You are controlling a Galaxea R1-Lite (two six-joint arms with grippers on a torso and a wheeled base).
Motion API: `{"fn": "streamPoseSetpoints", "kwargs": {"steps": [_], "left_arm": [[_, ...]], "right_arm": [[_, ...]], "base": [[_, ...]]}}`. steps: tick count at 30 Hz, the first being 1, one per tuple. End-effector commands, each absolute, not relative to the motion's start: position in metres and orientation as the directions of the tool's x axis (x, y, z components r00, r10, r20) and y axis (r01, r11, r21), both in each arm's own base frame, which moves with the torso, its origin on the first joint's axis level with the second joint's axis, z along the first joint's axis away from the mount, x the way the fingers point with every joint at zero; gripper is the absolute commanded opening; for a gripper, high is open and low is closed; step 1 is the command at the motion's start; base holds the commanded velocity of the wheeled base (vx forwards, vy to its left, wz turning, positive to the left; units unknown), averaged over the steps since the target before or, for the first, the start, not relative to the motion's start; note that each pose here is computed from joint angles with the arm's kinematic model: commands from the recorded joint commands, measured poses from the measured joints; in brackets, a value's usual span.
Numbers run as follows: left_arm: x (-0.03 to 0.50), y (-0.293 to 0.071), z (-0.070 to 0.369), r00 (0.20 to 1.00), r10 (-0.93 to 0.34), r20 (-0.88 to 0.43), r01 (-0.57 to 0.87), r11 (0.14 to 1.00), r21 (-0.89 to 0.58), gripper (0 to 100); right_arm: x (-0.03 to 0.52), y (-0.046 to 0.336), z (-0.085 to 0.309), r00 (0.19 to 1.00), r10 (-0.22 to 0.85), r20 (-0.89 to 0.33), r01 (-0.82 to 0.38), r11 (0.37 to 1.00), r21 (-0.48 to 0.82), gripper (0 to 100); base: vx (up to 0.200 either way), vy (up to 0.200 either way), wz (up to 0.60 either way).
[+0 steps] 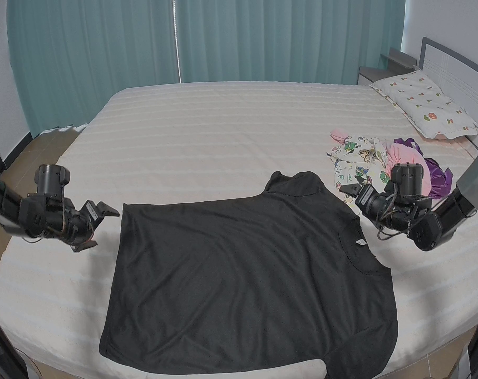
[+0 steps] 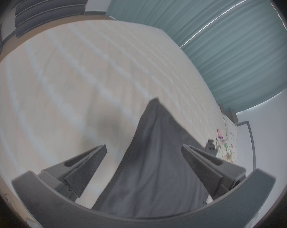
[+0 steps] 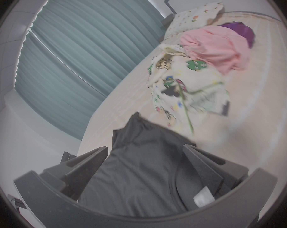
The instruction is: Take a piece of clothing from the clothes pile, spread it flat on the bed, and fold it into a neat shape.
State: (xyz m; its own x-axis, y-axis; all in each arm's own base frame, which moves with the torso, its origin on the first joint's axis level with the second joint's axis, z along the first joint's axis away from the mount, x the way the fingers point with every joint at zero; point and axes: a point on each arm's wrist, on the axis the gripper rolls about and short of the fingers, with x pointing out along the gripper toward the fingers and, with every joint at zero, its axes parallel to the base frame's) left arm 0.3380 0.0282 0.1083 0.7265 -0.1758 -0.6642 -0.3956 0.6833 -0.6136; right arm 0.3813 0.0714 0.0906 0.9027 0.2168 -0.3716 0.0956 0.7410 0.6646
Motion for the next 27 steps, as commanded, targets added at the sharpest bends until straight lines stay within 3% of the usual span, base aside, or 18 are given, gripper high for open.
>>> {"fn": "streamPoseSetpoints", "kwargs": {"steps": [1,6,16,27], "left_arm": [[0.248,0.019,0.119,0.720,-0.243,-0.650,-0.377,0.649,-0.661,100],[0.217,0.015,0.104,0.712,-0.247,-0.657,-0.407,0.618,-0.673,100],[0.182,0.002,0.082,0.655,-0.273,-0.705,-0.465,0.590,-0.660,100],[0.180,-0.020,0.074,0.610,-0.246,-0.754,-0.517,0.597,-0.613,100]], "right_arm": [[0.305,0.064,0.112,0.893,0.235,-0.384,0.119,0.700,0.705,100],[0.283,0.059,0.099,0.879,0.231,-0.417,0.150,0.698,0.700,100],[0.260,0.054,0.081,0.858,0.218,-0.466,0.207,0.682,0.701,100],[0.241,0.050,0.078,0.842,0.222,-0.492,0.237,0.668,0.706,100]], "base": [[-0.200,0.000,0.00],[-0.200,0.000,0.00],[0.000,0.000,0.00],[0.000,0.000,0.00]]}}
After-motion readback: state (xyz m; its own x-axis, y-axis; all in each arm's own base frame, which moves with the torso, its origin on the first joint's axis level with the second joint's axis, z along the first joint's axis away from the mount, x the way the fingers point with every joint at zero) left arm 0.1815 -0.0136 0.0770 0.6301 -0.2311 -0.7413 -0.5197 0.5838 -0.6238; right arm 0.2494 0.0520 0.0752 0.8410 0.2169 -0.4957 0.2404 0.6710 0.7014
